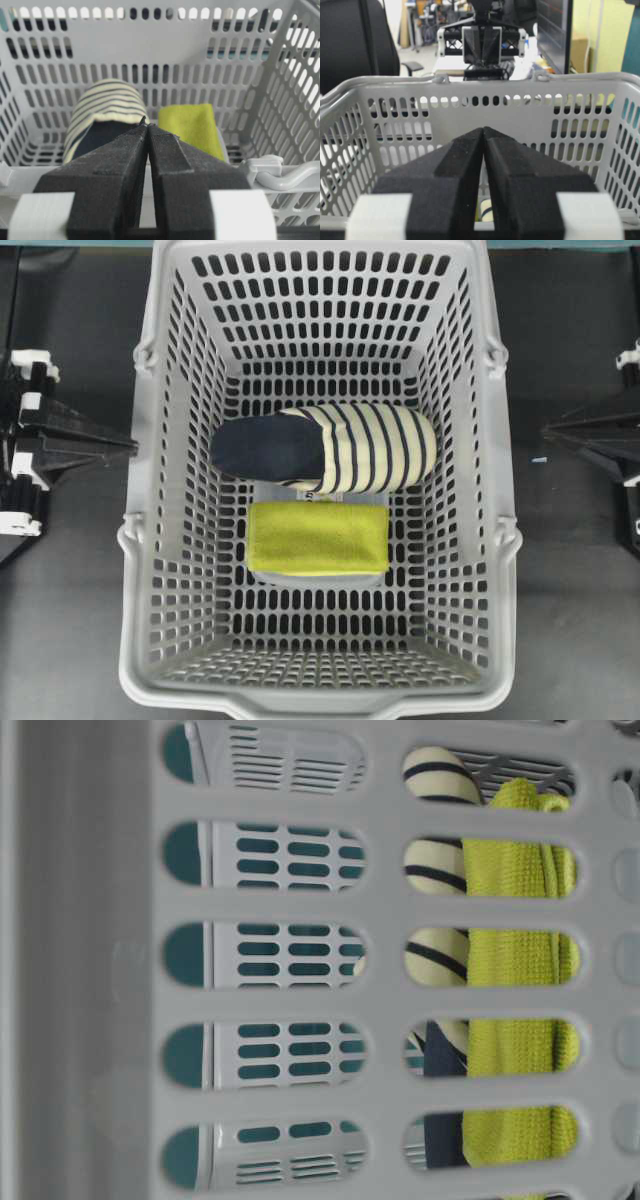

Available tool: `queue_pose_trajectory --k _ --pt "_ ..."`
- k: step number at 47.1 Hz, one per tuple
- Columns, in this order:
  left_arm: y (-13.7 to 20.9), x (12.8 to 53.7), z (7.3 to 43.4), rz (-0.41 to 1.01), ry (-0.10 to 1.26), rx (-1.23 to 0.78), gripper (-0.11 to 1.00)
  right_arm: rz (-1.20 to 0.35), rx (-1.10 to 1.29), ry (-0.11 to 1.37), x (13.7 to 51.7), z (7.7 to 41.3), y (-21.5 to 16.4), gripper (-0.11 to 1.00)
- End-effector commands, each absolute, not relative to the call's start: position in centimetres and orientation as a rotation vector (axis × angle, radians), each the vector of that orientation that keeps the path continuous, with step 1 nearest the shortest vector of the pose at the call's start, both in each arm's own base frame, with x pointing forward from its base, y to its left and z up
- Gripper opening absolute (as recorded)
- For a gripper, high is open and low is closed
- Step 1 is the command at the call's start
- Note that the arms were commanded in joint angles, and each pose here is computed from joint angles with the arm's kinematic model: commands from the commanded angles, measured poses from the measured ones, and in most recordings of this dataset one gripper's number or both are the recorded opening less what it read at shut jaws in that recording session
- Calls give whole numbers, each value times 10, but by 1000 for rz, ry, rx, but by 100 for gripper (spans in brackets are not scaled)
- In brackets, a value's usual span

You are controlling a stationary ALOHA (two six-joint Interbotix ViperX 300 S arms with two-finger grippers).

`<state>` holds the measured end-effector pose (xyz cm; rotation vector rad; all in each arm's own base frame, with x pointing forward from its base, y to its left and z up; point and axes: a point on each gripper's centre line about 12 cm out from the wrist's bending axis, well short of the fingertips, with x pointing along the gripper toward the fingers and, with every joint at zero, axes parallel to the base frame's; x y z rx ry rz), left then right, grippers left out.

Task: Pick up the yellow cloth from the shopping basket with the left arm.
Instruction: 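Move the left gripper over the basket toward the yellow-green cloth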

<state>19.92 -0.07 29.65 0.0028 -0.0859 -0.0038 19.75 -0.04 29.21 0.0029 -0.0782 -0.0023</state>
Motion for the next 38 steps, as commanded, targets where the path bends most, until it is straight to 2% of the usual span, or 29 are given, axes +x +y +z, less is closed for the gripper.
queue_pose_trajectory --k 1,5,11,19,29,34,38 --pt "-4 212 328 -22 -77 16 6 -2 7 -98 200 300 0 0" --pt "-4 222 345 -17 12 18 0 -1 15 -74 200 300 0 0" --pt "-5 242 360 -19 179 21 0 5 18 -31 201 299 1 -1" --pt "-11 274 363 -32 380 28 0 10 12 15 201 299 2 -1" --pt "-14 321 356 -33 550 34 0 10 9 63 200 295 2 1" --pt "-11 340 352 -21 620 37 1 10 9 63 200 295 2 12" --pt "-11 353 349 -18 672 37 7 10 17 63 199 296 2 31"
